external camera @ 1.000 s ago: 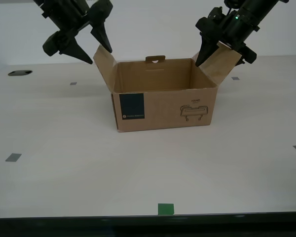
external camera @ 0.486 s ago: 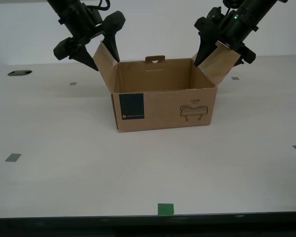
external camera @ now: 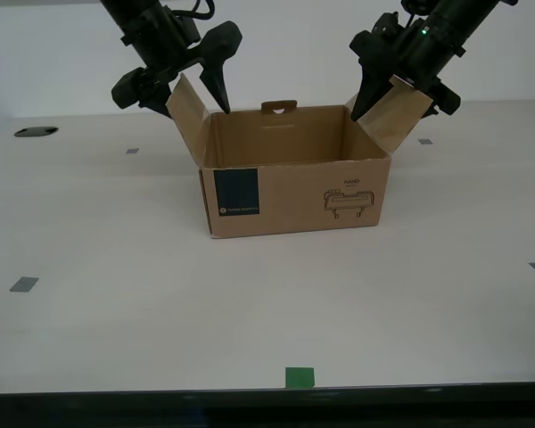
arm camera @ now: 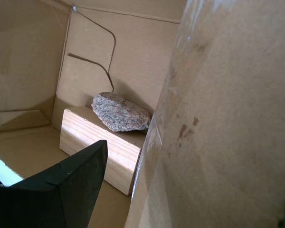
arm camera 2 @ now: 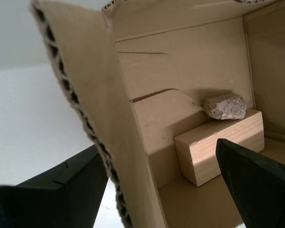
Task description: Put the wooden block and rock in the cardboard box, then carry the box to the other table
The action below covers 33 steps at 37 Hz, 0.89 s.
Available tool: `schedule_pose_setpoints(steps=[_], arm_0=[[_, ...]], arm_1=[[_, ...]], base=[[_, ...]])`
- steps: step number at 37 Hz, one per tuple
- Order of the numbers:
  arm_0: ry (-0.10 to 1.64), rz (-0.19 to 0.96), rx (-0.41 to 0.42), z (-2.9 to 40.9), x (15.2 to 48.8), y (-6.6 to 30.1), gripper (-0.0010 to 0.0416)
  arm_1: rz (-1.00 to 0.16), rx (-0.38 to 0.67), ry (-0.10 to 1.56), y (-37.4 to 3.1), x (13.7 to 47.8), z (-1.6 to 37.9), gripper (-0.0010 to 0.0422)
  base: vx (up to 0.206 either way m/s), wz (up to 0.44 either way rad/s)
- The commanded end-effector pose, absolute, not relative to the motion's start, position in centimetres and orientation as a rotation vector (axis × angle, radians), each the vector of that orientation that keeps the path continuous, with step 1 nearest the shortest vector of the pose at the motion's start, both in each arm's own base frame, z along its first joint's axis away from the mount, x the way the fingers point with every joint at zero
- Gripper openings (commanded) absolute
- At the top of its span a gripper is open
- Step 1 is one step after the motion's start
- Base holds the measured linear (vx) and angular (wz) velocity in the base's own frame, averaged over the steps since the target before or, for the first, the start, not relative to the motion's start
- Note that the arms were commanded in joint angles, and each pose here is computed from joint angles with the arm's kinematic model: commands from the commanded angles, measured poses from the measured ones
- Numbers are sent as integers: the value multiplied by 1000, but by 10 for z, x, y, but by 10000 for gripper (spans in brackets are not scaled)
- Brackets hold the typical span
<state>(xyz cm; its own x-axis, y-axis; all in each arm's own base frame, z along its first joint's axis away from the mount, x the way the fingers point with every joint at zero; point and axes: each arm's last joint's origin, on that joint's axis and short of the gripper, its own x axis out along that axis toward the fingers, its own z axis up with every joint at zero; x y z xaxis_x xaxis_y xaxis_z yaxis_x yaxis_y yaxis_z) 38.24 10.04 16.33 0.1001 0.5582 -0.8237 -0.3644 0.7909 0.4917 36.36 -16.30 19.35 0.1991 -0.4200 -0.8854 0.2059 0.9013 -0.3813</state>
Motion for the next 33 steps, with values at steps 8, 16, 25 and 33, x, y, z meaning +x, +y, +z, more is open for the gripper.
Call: schedule_pose_setpoints(steps=[8,16,25,33], arm_0=[[1307,696,180,163,382,103,313],[1318,696,180,160,379,103,301],[1321,704,172,158,378,104,282],[1319,704,171,158,378,105,222]], arm_1=[[-437,-187,1366,-167,363,171,295],[-466,-209,1327,-169,367,179,295],[-466,-213,1319,-170,368,181,295],[-463,-217,1319,-170,368,181,268]], base=[[0,0],[0,0],[0,0],[-7,4]])
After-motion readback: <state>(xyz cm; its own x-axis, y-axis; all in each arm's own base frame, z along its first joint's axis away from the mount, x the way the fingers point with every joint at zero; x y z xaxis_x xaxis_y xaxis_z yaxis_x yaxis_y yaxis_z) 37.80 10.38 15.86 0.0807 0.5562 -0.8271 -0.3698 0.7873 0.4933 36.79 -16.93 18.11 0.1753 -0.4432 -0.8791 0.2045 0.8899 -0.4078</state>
